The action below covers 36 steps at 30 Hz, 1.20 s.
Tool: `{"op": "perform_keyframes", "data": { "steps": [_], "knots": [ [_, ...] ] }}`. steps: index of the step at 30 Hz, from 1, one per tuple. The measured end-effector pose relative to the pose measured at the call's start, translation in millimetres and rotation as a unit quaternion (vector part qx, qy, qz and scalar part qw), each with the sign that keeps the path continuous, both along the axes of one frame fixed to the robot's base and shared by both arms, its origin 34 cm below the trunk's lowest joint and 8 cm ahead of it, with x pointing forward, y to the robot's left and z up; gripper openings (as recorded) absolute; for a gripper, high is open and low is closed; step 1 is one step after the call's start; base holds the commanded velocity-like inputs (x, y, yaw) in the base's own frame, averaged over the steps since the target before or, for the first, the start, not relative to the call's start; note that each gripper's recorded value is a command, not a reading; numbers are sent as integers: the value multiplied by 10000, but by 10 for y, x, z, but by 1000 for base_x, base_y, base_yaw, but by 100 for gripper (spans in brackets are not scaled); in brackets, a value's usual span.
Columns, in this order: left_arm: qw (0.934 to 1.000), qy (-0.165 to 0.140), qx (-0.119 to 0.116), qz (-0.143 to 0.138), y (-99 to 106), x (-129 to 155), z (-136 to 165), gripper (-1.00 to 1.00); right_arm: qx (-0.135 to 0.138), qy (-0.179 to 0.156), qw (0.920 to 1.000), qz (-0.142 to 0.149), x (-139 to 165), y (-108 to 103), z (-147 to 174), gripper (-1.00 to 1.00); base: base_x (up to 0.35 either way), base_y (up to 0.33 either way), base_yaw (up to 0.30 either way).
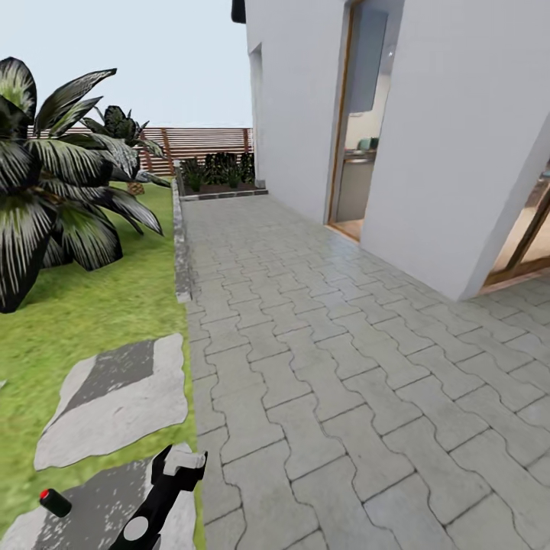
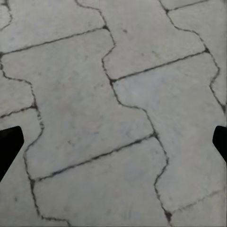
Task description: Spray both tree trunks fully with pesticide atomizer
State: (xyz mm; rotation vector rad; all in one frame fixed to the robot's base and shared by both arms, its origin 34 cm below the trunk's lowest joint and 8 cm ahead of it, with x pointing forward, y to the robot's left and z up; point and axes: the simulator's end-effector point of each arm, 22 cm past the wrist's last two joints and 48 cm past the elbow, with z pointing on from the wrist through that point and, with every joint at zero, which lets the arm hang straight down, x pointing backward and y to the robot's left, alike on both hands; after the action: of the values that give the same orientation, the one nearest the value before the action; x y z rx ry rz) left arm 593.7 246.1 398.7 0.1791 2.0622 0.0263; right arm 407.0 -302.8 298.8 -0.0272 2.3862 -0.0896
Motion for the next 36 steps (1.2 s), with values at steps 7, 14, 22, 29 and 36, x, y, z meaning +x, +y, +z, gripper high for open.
{"op": "perform_keyframes", "data": {
  "steps": [7,14,22,29,36],
  "knots": [
    [10000,12,4,7,4,-4,-6,100,-1,0,10000,2,0,0,0,100,208,-242,277],
    [10000,12,5,7,5,-5,-8,100,-1,0,10000,2,0,0,0,100,208,-241,277],
    [10000,12,5,7,4,-5,-7,100,-1,0,10000,2,0,0,0,100,208,-241,277],
    [10000,13,8,8,8,-6,-8,100,0,0,10000,5,0,2,0,100,208,-241,277],
    [10000,10,12,8,14,-6,-7,100,0,0,10000,7,0,3,0,100,213,-237,277]
  ]
}}
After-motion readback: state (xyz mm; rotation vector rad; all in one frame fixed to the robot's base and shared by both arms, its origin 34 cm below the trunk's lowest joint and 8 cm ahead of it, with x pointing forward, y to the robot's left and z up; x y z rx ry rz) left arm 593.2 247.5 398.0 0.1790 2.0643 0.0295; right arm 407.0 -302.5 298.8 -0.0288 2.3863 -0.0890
